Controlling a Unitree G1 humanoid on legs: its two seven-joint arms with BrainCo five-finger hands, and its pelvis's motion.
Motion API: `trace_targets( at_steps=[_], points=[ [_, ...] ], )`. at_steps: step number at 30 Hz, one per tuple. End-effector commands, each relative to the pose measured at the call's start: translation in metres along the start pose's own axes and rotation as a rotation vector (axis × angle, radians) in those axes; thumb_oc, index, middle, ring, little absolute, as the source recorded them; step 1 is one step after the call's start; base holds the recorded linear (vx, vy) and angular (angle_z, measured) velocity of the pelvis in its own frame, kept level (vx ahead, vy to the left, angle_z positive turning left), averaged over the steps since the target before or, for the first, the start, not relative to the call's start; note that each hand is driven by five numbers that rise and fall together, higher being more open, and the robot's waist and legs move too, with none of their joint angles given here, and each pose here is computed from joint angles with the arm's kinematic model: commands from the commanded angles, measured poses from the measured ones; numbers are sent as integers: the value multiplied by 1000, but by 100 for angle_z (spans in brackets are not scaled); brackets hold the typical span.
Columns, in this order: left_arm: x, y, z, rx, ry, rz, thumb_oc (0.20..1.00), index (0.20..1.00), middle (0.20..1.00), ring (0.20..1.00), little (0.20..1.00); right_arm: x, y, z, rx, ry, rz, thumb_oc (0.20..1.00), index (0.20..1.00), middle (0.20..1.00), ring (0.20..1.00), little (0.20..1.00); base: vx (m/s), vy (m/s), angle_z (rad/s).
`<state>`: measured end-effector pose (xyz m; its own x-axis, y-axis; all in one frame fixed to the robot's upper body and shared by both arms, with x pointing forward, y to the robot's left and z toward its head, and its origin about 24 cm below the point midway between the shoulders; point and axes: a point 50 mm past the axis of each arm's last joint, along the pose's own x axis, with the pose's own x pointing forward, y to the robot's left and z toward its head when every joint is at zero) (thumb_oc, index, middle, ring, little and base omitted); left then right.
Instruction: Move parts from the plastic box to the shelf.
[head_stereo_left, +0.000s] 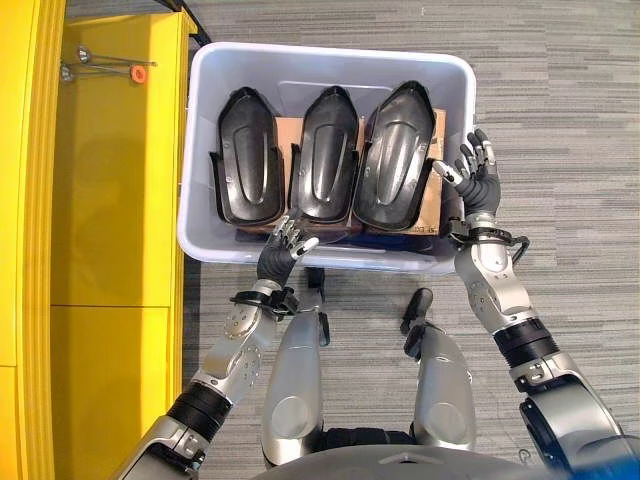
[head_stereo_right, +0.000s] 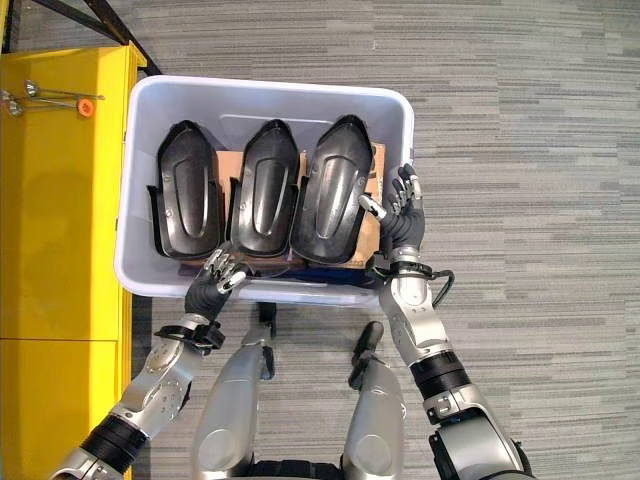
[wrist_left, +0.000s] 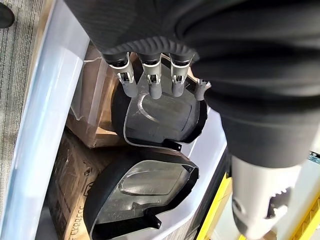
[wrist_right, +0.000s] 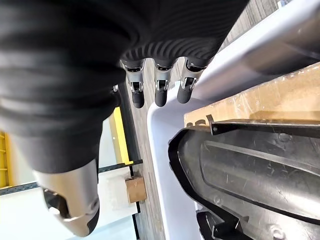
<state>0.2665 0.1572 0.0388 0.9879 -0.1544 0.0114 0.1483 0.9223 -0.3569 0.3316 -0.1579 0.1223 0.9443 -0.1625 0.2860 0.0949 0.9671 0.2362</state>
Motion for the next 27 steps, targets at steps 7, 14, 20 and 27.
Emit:
trace_targets(
  at_steps=[7,14,20,27],
  points=[
    [-8,-3,6,-6,-57,-11,1000,1000,1000,1000,1000,1,-13,5,37,-57,-71,1000,1000,1000,1000,1000,0,0,0],
    [-8,-3,6,-4,-58,-11,1000,1000,1000,1000,1000,6,-13,-4,-6,-14,-93,1000,1000,1000,1000,1000,21,-4,0],
    [-8,-4,6,-4,-59,-14,1000,1000,1000,1000,1000,8,-14,-11,-8,19,-103,1000,1000,1000,1000,1000,13,-3,0],
    [-7,-6,8,-5,-67,-24,1000,1000,1000,1000,1000,13,-10,-17,-38,52,-96,1000,1000,1000,1000,1000,0,0,0]
  ],
)
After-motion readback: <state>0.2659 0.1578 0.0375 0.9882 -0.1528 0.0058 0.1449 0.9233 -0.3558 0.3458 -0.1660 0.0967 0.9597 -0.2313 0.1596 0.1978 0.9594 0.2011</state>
